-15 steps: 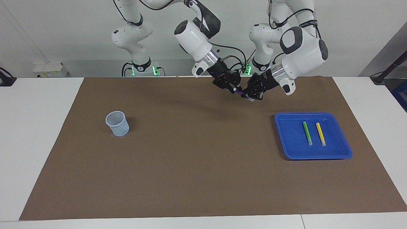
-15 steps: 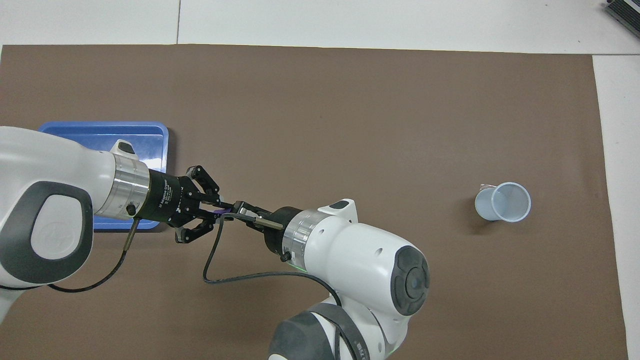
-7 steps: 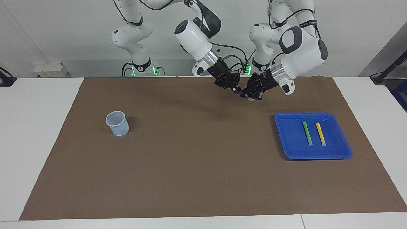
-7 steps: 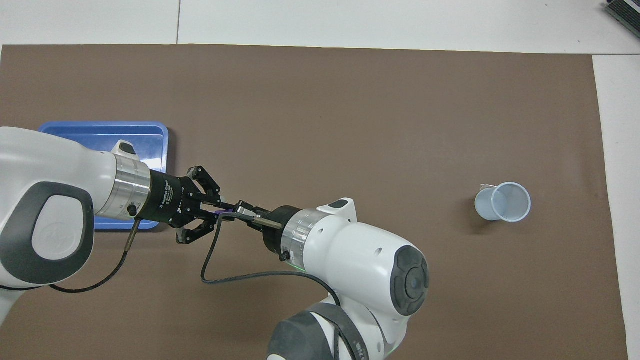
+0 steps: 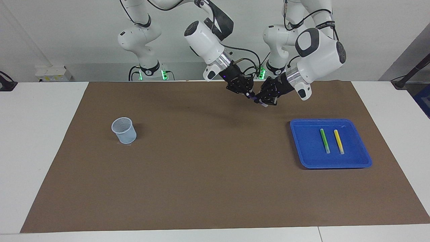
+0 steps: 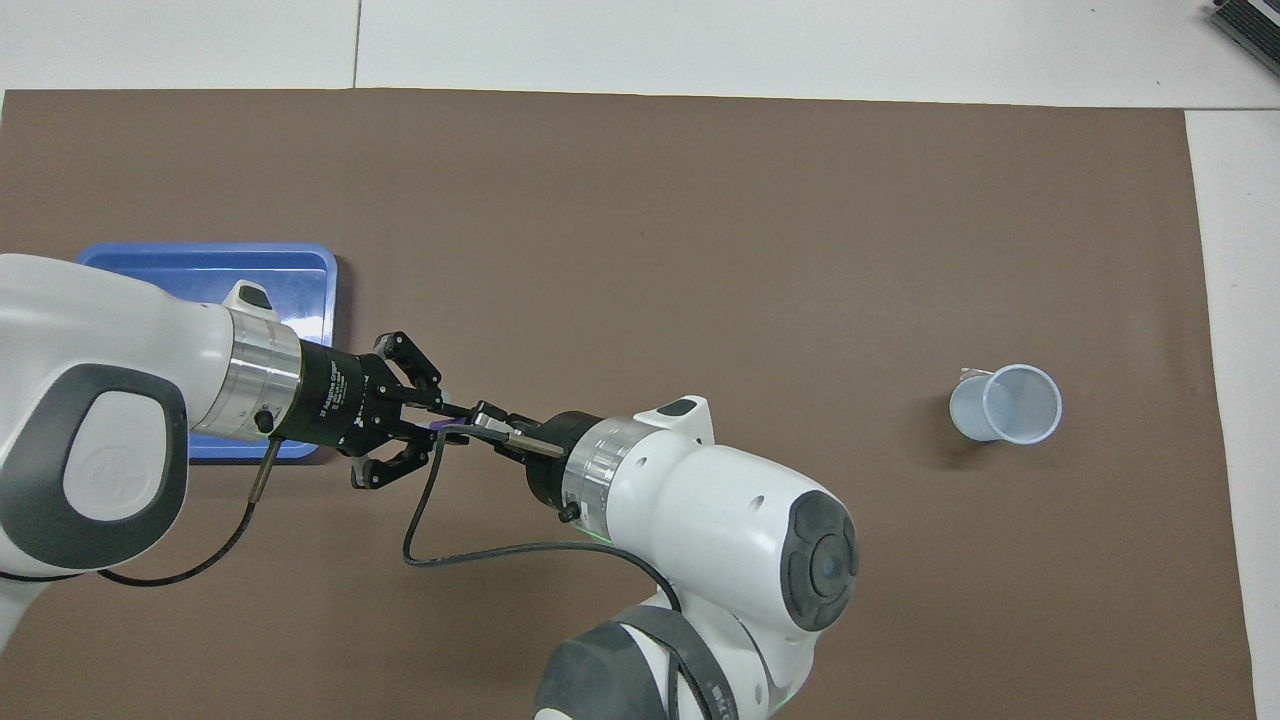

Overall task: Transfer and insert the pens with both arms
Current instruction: 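Carry the purple pen into the white cup with the right gripper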

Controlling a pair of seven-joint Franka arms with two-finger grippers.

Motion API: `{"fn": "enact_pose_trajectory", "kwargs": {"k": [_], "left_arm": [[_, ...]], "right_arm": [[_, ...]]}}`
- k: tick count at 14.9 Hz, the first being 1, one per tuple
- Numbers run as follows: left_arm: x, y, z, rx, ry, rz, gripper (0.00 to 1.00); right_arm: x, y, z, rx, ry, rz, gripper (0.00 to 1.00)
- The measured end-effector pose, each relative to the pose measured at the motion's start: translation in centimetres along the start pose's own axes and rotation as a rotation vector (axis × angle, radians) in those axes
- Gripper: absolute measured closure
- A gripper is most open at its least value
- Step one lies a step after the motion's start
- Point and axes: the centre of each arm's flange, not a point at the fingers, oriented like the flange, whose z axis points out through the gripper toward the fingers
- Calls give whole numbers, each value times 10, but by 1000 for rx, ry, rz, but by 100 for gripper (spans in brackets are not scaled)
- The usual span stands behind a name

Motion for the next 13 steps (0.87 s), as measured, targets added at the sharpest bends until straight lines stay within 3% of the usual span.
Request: {"fn": "enact_pose_trajectory", "kwargs": {"k": [2, 4, 6, 7, 9, 11, 13], "left_arm": [[-2, -2, -3, -4, 0, 4, 50], [-5, -4, -6, -8, -1, 10, 49], [-7, -5, -9, -13, -1, 16, 40], [-8, -6, -10, -15, -1, 37, 40], [-9, -10, -14, -21, 0, 124, 50], [-5, -14, -17, -26, 11, 203, 50], [5, -16, -22, -20, 62, 302, 50]], "right_arm": [[2, 2, 2, -4, 1, 0, 83], [10, 6, 2, -18, -5, -30, 83], [28, 16, -2, -45, -20, -84, 83], [39, 21, -5, -57, -26, -112, 83], [55, 31, -9, -85, -43, -182, 83], [68, 39, -14, -138, -58, -266, 83], [85, 45, -24, -197, -80, -332, 83]]}}
